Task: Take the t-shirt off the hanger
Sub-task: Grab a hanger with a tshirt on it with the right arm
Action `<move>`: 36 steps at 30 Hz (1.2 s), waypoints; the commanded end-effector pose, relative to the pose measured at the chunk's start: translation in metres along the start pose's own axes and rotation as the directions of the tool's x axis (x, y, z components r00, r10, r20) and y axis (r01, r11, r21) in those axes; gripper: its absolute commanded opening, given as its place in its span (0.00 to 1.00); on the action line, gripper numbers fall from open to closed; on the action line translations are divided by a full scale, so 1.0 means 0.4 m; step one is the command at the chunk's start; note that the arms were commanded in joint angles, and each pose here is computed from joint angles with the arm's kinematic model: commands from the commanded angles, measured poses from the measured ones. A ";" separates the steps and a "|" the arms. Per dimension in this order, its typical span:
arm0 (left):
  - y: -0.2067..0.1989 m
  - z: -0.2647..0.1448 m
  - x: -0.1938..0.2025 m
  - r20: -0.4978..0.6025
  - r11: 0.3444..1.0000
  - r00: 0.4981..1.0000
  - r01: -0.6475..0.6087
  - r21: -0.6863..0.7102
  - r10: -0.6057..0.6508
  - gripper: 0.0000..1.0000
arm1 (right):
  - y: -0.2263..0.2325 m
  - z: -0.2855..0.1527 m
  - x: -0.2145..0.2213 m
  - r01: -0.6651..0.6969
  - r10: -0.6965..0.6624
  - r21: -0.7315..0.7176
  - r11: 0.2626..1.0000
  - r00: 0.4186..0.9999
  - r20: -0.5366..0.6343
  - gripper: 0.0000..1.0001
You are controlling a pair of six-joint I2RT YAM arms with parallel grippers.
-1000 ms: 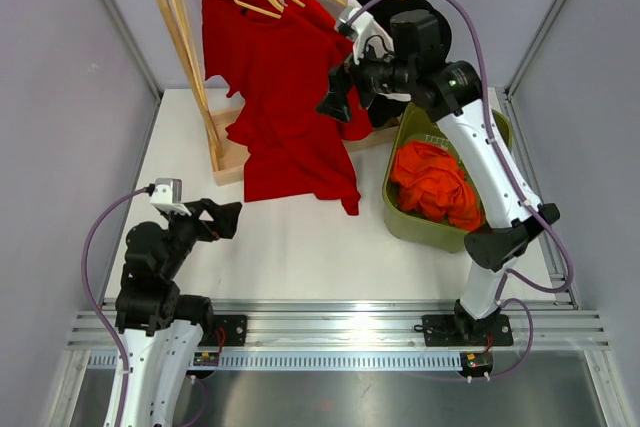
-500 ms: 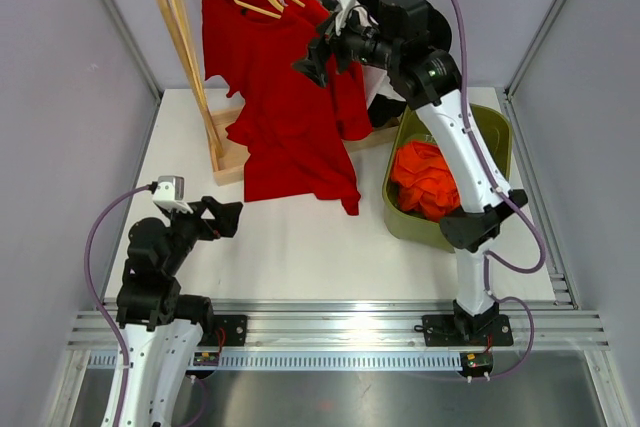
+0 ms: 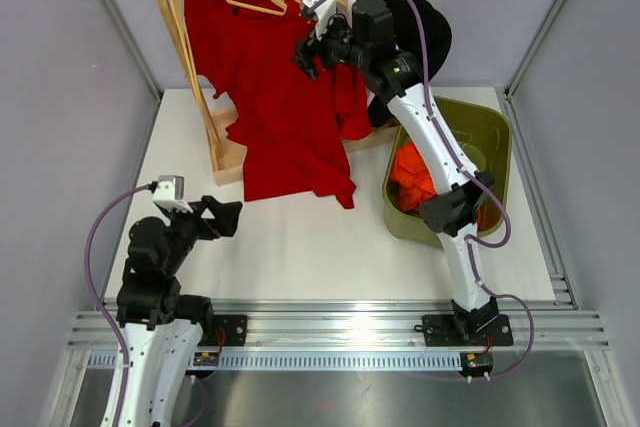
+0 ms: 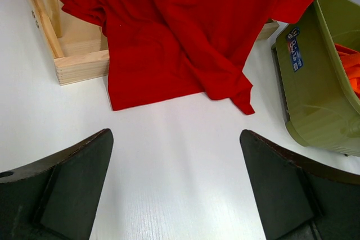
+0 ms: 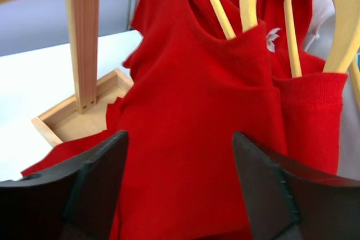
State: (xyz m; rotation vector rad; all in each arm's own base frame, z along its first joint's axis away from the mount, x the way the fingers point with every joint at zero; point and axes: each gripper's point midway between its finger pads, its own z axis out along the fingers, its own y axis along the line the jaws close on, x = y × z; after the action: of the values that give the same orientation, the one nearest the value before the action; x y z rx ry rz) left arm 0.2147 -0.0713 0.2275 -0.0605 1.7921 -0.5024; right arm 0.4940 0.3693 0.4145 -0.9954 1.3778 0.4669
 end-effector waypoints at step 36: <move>0.000 0.005 -0.027 0.038 1.000 0.999 -0.007 -0.004 0.007 0.99 | -0.067 -0.051 -0.070 -0.019 0.016 0.027 0.999 0.996 0.092 0.61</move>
State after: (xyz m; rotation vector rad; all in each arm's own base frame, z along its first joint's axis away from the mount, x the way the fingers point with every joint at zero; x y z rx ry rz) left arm 0.2156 -0.0713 0.2262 -0.0622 1.7989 -0.5019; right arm 0.4889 0.3474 0.4435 -0.9664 1.3368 0.5077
